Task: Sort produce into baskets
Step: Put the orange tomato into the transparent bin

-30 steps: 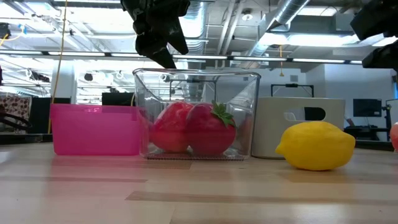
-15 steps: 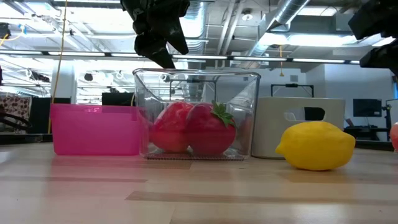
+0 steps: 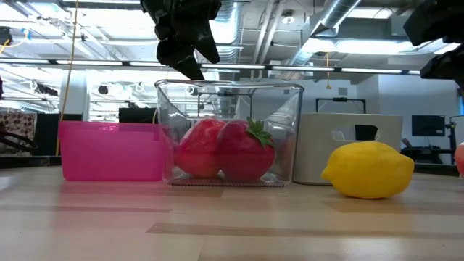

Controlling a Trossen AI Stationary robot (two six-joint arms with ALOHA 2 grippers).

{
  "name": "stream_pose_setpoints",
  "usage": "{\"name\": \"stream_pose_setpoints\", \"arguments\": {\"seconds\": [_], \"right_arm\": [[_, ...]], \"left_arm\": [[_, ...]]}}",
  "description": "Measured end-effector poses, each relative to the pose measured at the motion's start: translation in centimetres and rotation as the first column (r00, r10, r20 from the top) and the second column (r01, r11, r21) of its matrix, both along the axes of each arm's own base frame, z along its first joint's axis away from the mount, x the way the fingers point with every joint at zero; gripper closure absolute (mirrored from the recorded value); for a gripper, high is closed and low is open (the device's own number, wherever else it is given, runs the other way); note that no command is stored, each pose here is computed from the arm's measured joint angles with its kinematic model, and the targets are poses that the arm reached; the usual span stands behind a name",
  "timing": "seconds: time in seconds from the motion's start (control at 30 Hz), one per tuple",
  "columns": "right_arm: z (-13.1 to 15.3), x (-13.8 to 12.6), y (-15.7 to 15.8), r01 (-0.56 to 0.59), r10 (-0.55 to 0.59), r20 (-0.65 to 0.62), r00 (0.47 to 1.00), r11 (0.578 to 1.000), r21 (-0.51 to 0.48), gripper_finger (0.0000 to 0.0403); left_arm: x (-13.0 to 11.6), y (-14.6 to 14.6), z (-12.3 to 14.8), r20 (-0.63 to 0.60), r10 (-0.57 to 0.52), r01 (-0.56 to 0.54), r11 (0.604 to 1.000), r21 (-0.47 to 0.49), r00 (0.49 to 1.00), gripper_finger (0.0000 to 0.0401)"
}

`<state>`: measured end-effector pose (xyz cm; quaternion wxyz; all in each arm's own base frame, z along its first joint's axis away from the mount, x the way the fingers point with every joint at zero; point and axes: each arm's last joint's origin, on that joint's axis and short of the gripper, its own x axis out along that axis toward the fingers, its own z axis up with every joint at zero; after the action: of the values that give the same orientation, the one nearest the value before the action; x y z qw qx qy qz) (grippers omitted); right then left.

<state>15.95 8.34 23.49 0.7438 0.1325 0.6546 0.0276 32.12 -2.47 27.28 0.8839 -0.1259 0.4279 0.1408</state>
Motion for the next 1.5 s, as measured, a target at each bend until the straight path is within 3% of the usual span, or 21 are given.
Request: {"name": "stream_pose_setpoints", "arguments": {"seconds": [0.3, 0.63, 0.77, 0.93, 1.07, 1.2, 1.5], "right_arm": [[0.0, 0.2, -0.6, 0.055, -0.055, -0.012, 0.998, 0.999, 0.000, 0.0106], [0.0, 0.4, -1.0, 0.022, -0.022, 0.001, 1.000, 1.000, -0.008, 0.0008], [-0.1, 0.2, -1.7, -0.012, 0.011, -0.021, 1.000, 0.999, -0.034, 0.0023], [-0.2, -0.5, -3.0, 0.044, -0.059, -0.120, 0.991, 0.991, -0.123, 0.0029], [-0.2, -0.5, -3.4, 0.057, -0.078, -0.099, 0.992, 0.979, -0.195, 0.0029], [-0.4, -0.3, -3.4, 0.054, -0.076, -0.101, 0.992, 0.978, -0.202, 0.0029], [-1.8, 0.3, -2.2, -0.121, 0.070, -0.219, 0.973, 0.966, -0.229, 0.0029]], "left_arm": [[0.0, 0.0, 0.0, 0.000, 0.000, 0.000, 1.000, 0.000, 1.000, 0.0007], [0.0, 0.0, 0.0, 0.000, 0.000, 0.000, 1.000, 0.000, 1.000, 0.0007], [0.0, 0.0, 0.0, 0.000, 0.000, 0.000, 1.000, 0.000, 1.000, 0.0007], [0.0, 0.0, 0.0, 0.000, 0.000, 0.000, 1.000, 0.000, 1.000, 0.0007], [0.0, 0.0, 0.0, 0.000, 0.000, 0.000, 1.000, 0.000, 1.000, 0.0007], [0.0, 0.0, 0.0, 0.000, 0.000, 0.000, 1.000, 0.000, 1.000, 0.0007], [0.0, 0.0, 0.0, 0.000, -0.001, 0.001, 1.000, 0.000, 1.000, 0.0007]]}}
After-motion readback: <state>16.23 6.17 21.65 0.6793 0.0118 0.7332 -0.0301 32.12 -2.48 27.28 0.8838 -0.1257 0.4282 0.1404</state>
